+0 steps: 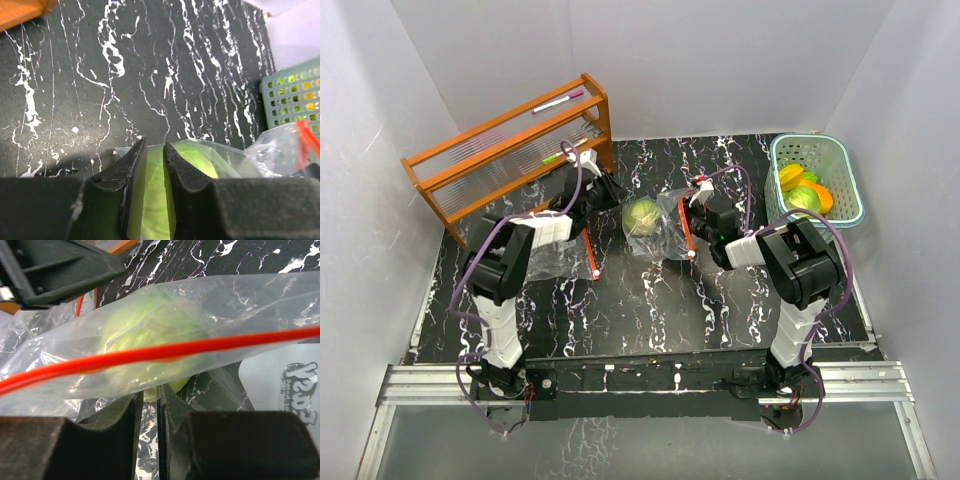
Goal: Open the zip-top bag and remove the fake food
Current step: Pick up the fake vegetable from the zipper food storage bag.
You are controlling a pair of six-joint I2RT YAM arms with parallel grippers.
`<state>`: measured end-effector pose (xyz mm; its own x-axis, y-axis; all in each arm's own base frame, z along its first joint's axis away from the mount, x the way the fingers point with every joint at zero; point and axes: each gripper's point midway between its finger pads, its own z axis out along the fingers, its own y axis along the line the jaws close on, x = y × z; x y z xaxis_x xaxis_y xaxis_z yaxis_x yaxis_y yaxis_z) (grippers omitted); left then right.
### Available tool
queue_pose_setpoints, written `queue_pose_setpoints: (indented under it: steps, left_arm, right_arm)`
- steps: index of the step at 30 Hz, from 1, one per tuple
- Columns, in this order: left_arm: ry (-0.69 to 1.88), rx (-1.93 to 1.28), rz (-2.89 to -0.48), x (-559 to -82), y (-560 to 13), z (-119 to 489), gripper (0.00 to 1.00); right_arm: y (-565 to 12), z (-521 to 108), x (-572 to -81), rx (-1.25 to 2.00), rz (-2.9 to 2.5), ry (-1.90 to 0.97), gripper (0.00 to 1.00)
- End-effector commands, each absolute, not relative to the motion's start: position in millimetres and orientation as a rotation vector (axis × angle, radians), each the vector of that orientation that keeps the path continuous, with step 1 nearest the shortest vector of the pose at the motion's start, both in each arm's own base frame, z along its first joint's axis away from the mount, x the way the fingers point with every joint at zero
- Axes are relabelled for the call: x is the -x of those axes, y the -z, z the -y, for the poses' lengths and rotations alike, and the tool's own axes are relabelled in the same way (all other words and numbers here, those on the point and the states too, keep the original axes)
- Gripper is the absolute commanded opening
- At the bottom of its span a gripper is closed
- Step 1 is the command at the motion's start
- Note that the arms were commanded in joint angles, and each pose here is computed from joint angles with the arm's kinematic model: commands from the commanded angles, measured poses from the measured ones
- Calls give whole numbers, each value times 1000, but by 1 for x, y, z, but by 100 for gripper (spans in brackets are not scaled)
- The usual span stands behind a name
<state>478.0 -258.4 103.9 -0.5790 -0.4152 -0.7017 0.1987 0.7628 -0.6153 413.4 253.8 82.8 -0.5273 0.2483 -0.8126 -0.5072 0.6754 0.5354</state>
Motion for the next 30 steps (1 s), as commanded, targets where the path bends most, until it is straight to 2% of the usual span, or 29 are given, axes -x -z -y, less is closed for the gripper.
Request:
queue_pose_setpoints:
  steps: [1,3,7,9,11,13,17,22,24,28,30]
  left_arm:
    - [909,135,-2006,-487,-105,275,17]
    - [940,133,-2020,-483,-94,284,16]
    - [975,111,-2051,-469,-77,303,15]
    - [992,92,-2072,-462,-69,314,12]
    - [1016,66,-2085,-453,-64,326,6]
    - [1043,41,-2094,-445,-61,338,1]
    - [1106,-21,-2106,-427,-61,357,0]
    - [1147,-16,-2102,-411,-62,355,0]
    - [1147,-17,-2106,-407,-62,351,0]
    - [1194,-33,-2100,-399,-65,350,0]
    - [1212,-33,-2104,-395,-64,351,0]
  right_arm:
    - [-119,-265,-426,235,-1780,-979,23]
    - [-119,-267,-426,237,-1779,-965,29]
    - [-115,-268,-426,247,-1792,-909,56]
    - [-112,-268,-426,254,-1798,-885,70]
    - [-108,-271,-427,264,-1810,-874,76]
    - [-103,-274,-428,274,-1818,-874,78]
    - [-93,-279,-428,292,-1838,-859,80]
    - [-69,-275,-428,322,-1919,-772,95]
    - [-60,-268,-428,317,-1949,-716,98]
    - [-52,-266,-430,342,-1957,-684,98]
    - [-50,-273,-426,376,-1959,-728,93]
